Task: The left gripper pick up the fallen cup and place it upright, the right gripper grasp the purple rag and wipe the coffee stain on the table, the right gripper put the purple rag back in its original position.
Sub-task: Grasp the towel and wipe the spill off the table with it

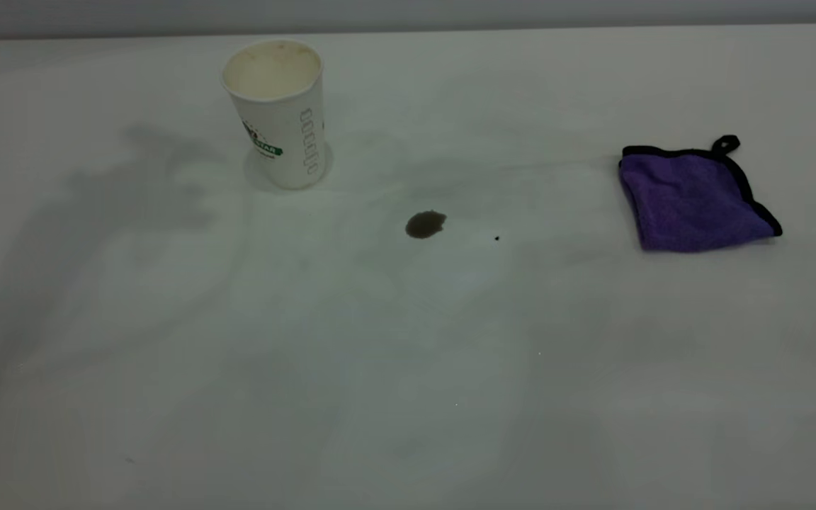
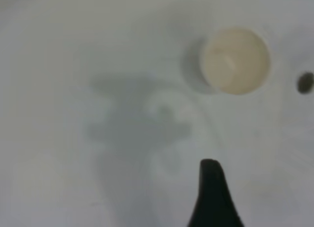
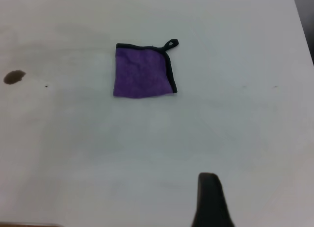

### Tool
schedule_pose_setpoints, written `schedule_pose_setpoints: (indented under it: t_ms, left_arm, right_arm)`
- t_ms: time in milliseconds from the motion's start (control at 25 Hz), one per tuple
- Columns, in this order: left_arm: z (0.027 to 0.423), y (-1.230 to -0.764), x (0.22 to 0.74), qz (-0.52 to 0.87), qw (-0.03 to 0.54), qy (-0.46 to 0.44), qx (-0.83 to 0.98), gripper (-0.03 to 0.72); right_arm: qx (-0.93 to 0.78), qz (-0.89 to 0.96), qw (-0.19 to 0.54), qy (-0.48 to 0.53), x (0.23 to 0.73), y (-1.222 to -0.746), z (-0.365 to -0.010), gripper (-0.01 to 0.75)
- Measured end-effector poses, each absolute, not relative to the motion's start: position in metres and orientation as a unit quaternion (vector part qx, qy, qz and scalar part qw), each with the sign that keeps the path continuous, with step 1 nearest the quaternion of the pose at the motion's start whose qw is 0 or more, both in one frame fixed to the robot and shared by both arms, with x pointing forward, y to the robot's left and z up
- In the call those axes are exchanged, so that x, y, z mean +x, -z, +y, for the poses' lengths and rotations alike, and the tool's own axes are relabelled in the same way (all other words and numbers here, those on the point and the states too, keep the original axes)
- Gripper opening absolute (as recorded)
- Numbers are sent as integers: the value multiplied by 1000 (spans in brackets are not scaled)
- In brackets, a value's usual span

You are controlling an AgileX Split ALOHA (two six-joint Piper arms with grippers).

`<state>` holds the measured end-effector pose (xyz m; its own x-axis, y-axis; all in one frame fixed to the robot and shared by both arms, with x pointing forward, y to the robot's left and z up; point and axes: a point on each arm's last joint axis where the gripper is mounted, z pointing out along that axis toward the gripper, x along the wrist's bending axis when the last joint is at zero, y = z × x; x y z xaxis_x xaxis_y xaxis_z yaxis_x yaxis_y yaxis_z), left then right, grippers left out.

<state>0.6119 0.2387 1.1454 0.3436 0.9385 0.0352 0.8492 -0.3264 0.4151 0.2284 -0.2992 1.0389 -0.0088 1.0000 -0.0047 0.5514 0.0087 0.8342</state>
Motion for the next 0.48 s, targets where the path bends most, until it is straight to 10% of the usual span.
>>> schedule_pose_setpoints:
  t_ms: [480]
  left_arm:
    - [274, -1206, 480, 616, 181, -233, 731, 567]
  right_arm:
    - [619, 626, 335, -335, 228, -1039, -299, 545]
